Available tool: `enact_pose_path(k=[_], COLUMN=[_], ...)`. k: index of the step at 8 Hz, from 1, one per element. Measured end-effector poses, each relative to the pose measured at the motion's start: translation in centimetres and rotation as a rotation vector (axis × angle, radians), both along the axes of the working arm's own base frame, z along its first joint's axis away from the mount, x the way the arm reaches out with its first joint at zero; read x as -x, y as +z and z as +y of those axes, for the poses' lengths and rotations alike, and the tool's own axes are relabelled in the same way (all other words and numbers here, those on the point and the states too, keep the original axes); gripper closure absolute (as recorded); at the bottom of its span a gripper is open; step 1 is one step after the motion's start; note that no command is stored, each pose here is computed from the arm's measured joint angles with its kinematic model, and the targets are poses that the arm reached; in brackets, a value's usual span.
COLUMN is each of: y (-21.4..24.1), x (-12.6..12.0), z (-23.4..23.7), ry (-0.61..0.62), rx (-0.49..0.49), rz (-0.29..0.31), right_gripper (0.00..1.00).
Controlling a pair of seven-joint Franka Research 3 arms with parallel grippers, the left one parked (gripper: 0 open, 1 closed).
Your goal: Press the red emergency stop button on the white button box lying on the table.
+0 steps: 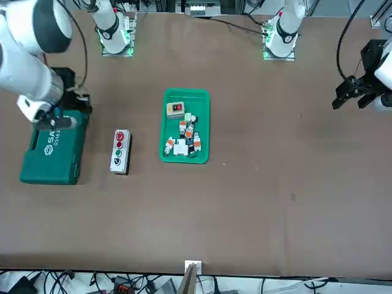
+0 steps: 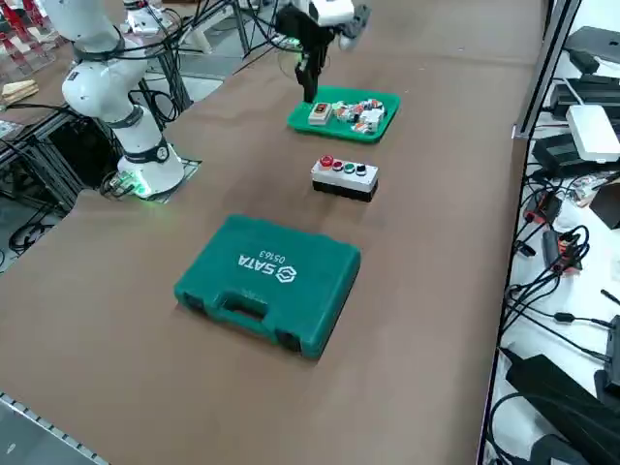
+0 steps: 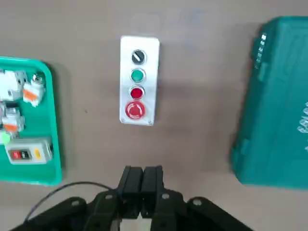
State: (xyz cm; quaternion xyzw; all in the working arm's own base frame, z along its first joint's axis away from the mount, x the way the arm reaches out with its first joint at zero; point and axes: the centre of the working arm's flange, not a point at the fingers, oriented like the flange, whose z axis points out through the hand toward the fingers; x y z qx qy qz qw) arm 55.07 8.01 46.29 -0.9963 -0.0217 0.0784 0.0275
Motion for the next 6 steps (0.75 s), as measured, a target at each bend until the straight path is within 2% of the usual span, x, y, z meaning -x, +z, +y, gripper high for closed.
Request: enact_pose_path(k=[4,6], y=[-8.9,-11.8], x=[1.9,2.8], z=[2.7,3.1], ry=[-0.065,-0.104], rx=[-0.003,0.000], rz=[-0.114,-0.143], right_gripper=[0.99,0.99])
